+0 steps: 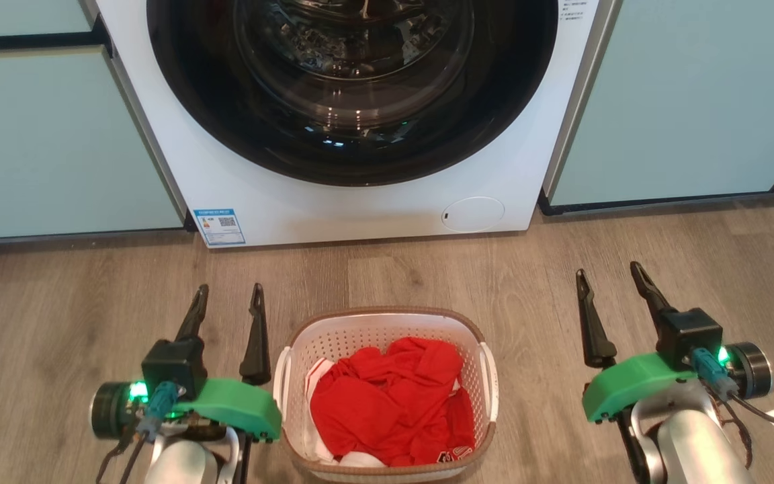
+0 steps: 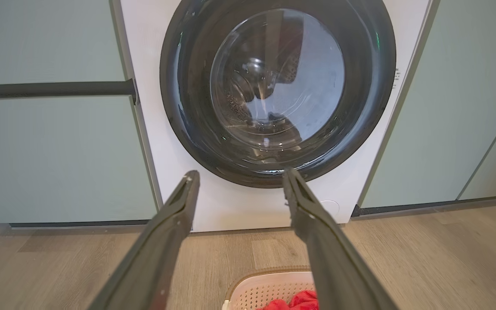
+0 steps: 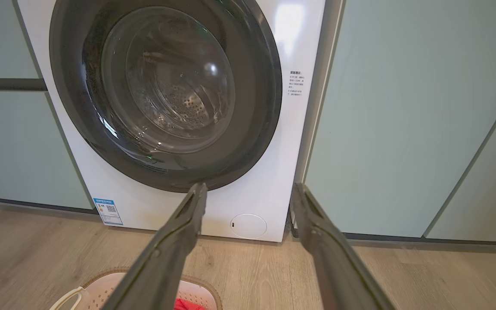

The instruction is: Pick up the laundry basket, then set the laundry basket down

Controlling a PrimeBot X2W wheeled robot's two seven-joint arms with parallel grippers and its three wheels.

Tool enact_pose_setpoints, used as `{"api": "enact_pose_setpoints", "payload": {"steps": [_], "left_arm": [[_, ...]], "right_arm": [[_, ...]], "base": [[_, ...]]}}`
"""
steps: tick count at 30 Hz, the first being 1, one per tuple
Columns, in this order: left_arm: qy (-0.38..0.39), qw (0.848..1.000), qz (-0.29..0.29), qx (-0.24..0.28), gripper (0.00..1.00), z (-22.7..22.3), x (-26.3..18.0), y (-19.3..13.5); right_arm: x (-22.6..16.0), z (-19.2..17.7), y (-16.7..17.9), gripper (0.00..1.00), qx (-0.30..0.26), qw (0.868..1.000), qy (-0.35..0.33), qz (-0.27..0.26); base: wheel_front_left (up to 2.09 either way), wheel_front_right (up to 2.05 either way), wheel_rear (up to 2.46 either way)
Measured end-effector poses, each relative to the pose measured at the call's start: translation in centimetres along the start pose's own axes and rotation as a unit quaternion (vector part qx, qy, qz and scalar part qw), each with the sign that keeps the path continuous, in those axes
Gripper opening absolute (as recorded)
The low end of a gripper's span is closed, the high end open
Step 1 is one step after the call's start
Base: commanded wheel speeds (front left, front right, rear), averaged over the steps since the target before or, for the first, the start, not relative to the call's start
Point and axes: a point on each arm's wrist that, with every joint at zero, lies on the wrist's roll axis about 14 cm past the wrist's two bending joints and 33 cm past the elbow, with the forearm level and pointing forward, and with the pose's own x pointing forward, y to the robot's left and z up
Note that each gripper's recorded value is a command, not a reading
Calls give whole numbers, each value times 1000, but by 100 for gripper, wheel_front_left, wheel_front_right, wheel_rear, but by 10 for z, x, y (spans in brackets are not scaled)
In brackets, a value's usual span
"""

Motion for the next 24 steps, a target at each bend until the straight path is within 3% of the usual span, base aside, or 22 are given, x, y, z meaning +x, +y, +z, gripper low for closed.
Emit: {"api": "enact_pose_setpoints", "payload": {"steps": [24], "left_arm": [[14, 1000, -11, 9, 100, -10, 2, -5]], "right_arm": [[1, -10, -2, 100, -1, 1000, 14, -3]], "base": [[0, 0, 0]]}}
